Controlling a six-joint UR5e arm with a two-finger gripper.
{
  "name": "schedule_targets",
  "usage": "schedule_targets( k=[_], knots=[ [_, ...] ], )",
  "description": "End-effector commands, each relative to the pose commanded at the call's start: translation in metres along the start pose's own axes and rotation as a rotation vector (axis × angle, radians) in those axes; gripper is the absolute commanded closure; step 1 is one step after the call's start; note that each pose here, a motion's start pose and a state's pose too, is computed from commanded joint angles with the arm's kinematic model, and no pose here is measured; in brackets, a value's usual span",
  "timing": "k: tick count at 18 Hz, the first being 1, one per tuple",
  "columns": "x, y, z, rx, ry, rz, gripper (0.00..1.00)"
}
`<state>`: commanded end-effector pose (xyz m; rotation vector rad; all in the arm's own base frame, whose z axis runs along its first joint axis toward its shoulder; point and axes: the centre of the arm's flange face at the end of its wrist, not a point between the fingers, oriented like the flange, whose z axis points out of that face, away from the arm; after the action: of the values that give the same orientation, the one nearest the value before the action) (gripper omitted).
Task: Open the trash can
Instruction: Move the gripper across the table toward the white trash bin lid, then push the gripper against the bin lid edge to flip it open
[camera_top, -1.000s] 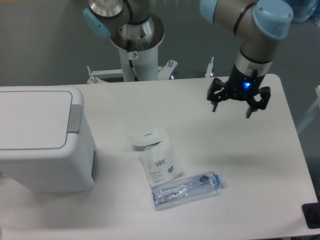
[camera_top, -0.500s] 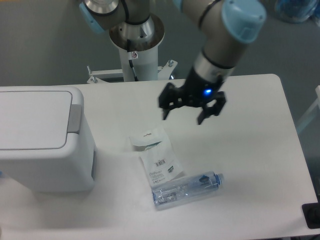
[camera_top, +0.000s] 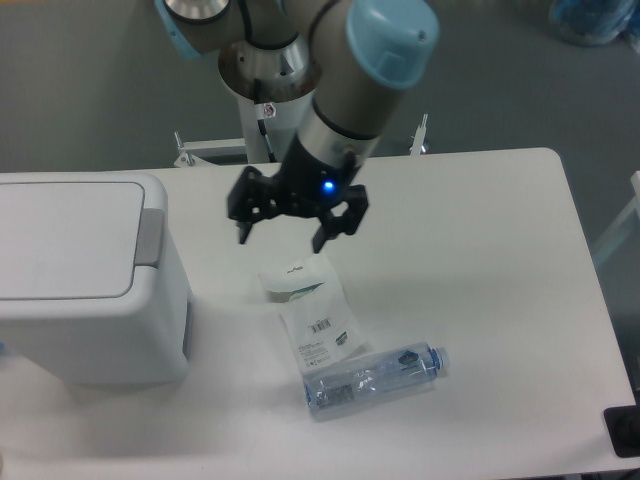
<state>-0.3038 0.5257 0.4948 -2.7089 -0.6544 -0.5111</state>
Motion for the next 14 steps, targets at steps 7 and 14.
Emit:
schedule_targets(
  k=[7, 14],
  knots=[
    [0.023, 0.004, 0.016, -0.027, 0.012, 0.036, 0.00],
    [0.035, 0.011, 0.031, -0.059, 0.018, 0.050, 0.00]
  ],
)
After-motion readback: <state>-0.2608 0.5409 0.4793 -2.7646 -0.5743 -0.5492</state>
